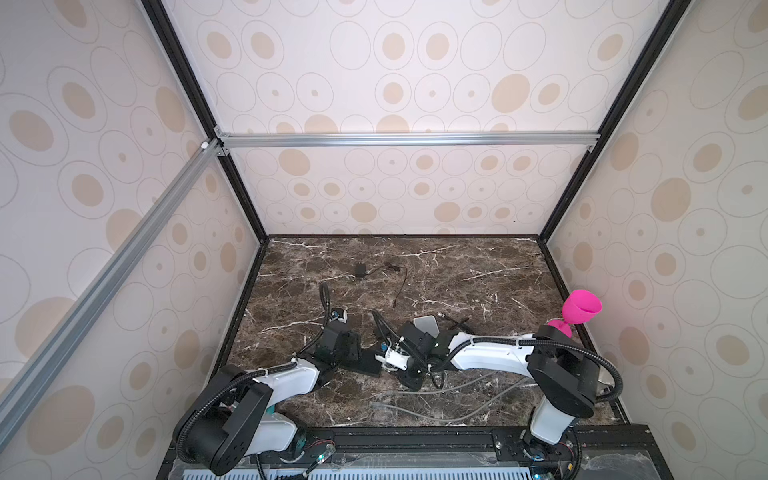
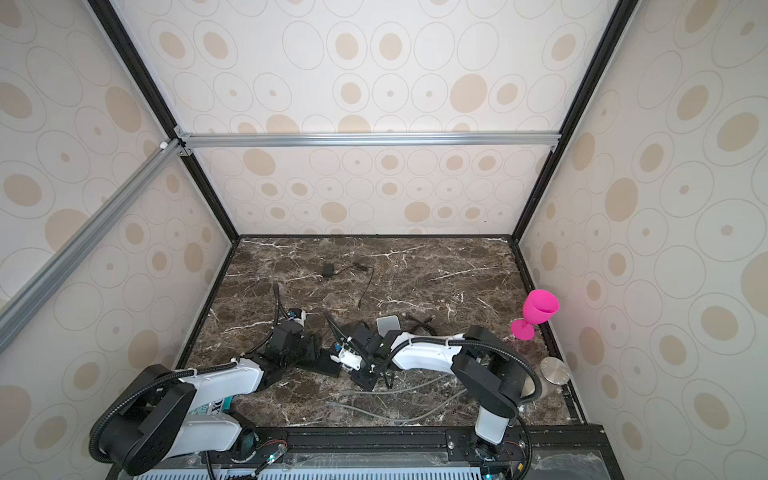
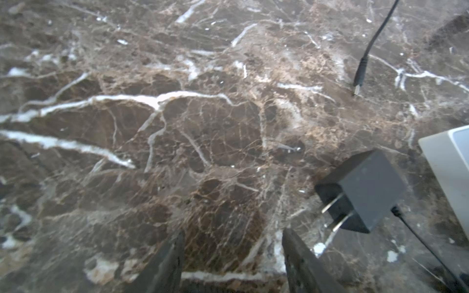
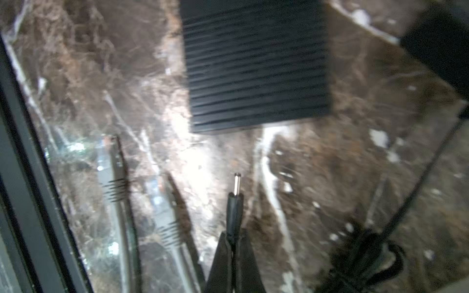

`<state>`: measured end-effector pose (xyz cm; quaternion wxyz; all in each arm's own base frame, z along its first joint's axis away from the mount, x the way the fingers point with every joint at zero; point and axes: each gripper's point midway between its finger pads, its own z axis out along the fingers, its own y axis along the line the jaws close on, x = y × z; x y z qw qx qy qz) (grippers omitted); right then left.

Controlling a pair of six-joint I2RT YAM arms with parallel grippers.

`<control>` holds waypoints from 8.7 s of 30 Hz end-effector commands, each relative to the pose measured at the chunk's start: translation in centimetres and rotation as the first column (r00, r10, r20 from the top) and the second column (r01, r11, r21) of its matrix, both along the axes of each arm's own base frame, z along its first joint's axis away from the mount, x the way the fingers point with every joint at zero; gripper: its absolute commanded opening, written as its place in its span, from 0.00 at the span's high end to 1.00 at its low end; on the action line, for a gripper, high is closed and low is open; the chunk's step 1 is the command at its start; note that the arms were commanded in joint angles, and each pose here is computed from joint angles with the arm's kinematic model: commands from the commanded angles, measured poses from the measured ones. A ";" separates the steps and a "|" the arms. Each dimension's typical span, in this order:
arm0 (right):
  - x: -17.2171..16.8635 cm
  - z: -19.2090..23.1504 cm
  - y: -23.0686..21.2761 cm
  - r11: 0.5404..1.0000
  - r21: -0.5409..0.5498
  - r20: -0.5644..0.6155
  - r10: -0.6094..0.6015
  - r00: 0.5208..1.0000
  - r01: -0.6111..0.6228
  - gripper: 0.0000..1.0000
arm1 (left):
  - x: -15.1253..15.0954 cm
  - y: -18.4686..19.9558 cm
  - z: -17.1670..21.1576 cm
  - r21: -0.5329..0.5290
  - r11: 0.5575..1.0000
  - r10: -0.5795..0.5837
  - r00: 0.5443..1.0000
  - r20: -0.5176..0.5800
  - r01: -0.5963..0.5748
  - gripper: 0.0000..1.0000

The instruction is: Insert the plug into the switch port

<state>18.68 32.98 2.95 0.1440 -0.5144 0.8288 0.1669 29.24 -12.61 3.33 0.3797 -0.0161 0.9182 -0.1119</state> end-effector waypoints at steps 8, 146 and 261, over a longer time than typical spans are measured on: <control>5.3 0.0 -2.1 0.975 0.014 -0.078 -0.220 0.972 0.222 1.00 | 0.3 0.3 5.9 -0.074 0.996 0.059 0.996 0.069 -0.053 0.31; -2.3 -0.9 5.5 0.999 0.017 -0.135 -0.037 0.990 0.039 1.00 | -3.3 -0.9 -0.3 -0.020 0.991 -0.131 0.982 -0.134 0.129 0.42; -5.7 5.2 -14.2 0.800 0.383 -0.005 -0.499 0.867 0.462 0.60 | 1.9 -11.9 2.3 0.173 0.860 -0.456 0.875 -0.164 0.480 0.32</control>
